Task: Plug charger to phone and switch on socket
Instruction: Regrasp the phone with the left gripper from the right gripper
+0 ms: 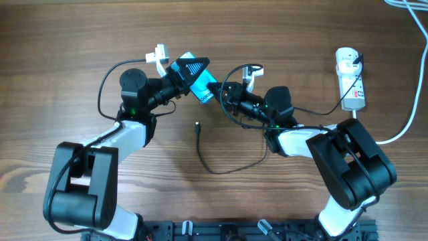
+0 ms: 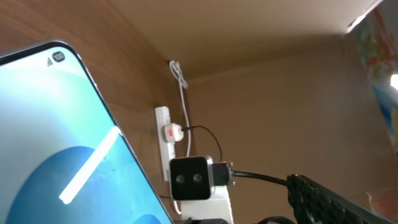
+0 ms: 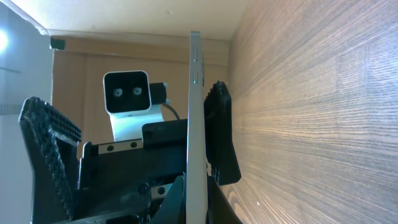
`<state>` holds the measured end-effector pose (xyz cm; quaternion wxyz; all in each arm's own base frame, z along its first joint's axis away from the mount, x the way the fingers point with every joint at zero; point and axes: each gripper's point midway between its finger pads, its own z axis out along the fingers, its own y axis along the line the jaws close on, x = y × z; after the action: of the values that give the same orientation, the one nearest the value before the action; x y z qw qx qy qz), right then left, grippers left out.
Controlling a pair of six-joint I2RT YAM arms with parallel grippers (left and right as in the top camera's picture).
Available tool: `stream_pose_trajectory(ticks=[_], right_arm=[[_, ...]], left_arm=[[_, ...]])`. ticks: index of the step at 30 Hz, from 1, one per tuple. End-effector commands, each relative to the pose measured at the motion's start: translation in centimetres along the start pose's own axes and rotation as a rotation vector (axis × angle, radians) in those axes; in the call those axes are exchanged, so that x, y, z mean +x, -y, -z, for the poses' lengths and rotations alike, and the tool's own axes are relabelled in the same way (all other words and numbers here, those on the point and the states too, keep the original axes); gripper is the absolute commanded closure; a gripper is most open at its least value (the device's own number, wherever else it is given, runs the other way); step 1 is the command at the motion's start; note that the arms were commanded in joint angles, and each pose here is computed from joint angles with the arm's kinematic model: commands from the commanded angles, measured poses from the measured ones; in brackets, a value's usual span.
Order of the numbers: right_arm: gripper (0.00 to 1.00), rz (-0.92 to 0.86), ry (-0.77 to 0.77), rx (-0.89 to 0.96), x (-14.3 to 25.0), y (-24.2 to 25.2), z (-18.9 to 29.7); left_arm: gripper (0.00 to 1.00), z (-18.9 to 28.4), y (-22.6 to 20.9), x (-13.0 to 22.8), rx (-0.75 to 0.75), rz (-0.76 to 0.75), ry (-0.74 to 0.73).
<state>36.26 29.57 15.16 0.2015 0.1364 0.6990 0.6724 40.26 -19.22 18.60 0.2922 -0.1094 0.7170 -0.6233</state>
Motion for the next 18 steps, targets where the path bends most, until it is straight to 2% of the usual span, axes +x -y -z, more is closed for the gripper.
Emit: stream_pose_trajectory(ticks=[1, 9, 14, 15, 16, 18], right_arm=[[0.96, -0.008, -0.002, 0.007, 0.3, 0.4, -0.6], [0.96, 0.017, 0.04, 0.014, -0.4, 0.5, -0.6], [0.96, 0.017, 0.083, 0.021, -1.2, 0.7, -0.5], [0.96, 0.018, 0.095, 0.023, -1.4, 0.7, -0.5], [0.95, 0.019, 0.111, 0.025, -1.6, 0.7, -0.5], [0.96, 0.021, 0.122, 0.027, -1.8, 0.8, -0.5]], left_arm=[[0.0, -0.6, 1.4, 1.1, 0.048, 0.011, -0.036], [0.0, -0.8, 1.8, 1.7, 0.061, 0.084, -0.06], [0.22, -0.8, 1.8, 1.7, 0.06, 0.143, -0.064], [0.28, -0.8, 1.8, 1.7, 0.059, 0.151, -0.064], [0.39, -0.8, 1.8, 1.6, 0.058, 0.161, -0.061], [0.47, -0.8, 1.7, 1.5, 0.057, 0.161, -0.057]])
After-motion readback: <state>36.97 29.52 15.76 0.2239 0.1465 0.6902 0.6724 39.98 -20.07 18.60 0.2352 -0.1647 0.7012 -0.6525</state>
